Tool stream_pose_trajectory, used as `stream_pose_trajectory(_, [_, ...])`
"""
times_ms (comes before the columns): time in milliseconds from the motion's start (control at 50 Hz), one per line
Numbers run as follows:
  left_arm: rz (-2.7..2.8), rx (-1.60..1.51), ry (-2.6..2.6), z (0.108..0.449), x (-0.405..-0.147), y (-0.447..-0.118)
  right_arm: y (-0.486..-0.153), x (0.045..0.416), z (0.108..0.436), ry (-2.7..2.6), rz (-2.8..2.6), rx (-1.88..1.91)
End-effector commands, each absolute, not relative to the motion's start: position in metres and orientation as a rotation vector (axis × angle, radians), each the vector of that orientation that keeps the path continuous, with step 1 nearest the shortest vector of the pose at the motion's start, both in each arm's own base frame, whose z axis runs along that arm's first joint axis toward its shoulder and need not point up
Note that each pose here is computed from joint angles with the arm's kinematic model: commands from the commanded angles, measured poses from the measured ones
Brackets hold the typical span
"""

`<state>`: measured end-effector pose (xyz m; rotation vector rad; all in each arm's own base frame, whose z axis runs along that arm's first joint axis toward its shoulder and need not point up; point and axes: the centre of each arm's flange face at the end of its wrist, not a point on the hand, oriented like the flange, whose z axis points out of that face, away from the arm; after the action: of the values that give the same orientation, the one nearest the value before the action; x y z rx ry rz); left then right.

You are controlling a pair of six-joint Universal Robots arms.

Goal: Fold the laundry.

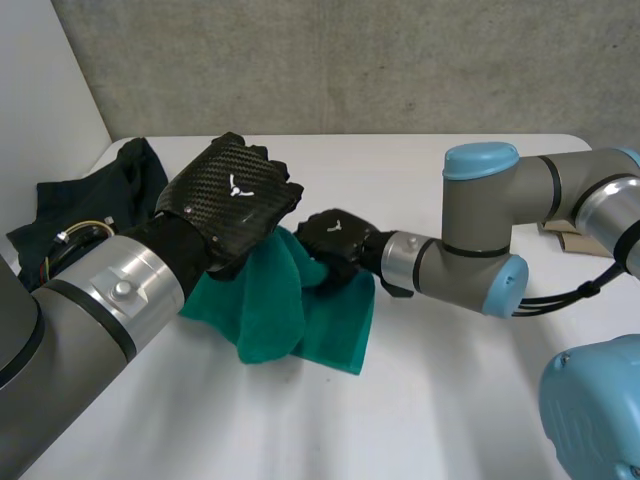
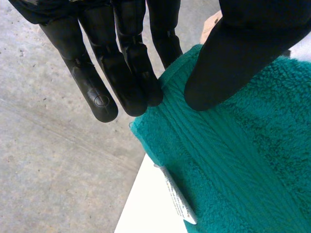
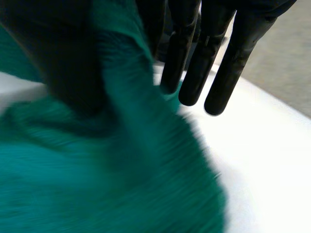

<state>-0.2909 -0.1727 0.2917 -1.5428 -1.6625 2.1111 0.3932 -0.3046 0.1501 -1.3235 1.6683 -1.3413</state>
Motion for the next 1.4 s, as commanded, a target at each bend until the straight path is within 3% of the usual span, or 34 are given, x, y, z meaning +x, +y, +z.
stream_pose_trajectory(20, [2.171, -1.501, -1.656, 0.298, -0.293, -0.190, -0.351, 0.382, 0.190, 1.866, -1.740, -1.149])
stream_pose_trajectory(140, [2.315, -1.299, -1.738, 0.302, -0.281, -0.231, -0.363, 0.344, 0.225, 1.957, -1.883, -1.161])
stream_pose_trajectory(260, [2.228, -1.218, -1.821, 0.276, -0.282, -0.246, -0.329, 0.306, 0.242, 2.027, -1.898, -1.452])
stream_pose_trajectory(480, [1.927, -1.260, -2.005, 0.199, -0.300, -0.250, -0.263, 0.267, 0.197, 2.221, -1.559, -1.748])
stream_pose_trajectory(620, [1.913, -1.262, -2.106, 0.170, -0.304, -0.272, -0.263, 0.263, 0.201, 2.218, -1.587, -1.801])
stream_pose_trajectory(720, [2.169, -1.219, -1.990, 0.204, -0.317, -0.313, -0.310, 0.286, 0.237, 2.040, -2.048, -1.632])
stream_pose_trajectory(780, [2.463, -1.125, -1.770, 0.256, -0.326, -0.342, -0.335, 0.296, 0.265, 1.897, -2.309, -1.471])
stream_pose_trajectory(800, [2.540, -1.089, -1.700, 0.270, -0.328, -0.347, -0.347, 0.300, 0.288, 1.777, -2.477, -1.356])
stream_pose_trajectory(820, [2.695, -0.987, -1.544, 0.302, -0.330, -0.357, -0.352, 0.302, 0.300, 1.711, -2.557, -1.297])
stream_pose_trajectory(940, [3.080, -0.615, -0.995, 0.391, -0.322, -0.361, -0.371, 0.304, 0.365, 1.251, -2.991, -0.927])
stream_pose_trajectory(1000, [3.103, -0.581, -0.938, 0.398, -0.321, -0.358, -0.371, 0.304, 0.373, 1.154, -3.061, -0.869])
stream_pose_trajectory(1060, [3.053, -0.647, -1.046, 0.377, -0.320, -0.358, -0.372, 0.304, 0.362, 1.213, -3.020, -0.910])
stream_pose_trajectory(1180, [2.819, -0.822, -1.402, 0.297, -0.313, -0.346, -0.361, 0.303, 0.288, 1.558, -2.692, -1.161])
stream_pose_trajectory(1240, [2.624, -0.945, -1.628, 0.239, -0.308, -0.330, -0.349, 0.301, 0.246, 1.687, -2.495, -1.298])
stream_pose_trajectory(1400, [2.320, -1.107, -1.917, 0.170, -0.293, -0.290, -0.319, 0.270, 0.157, 1.943, -2.130, -1.609])
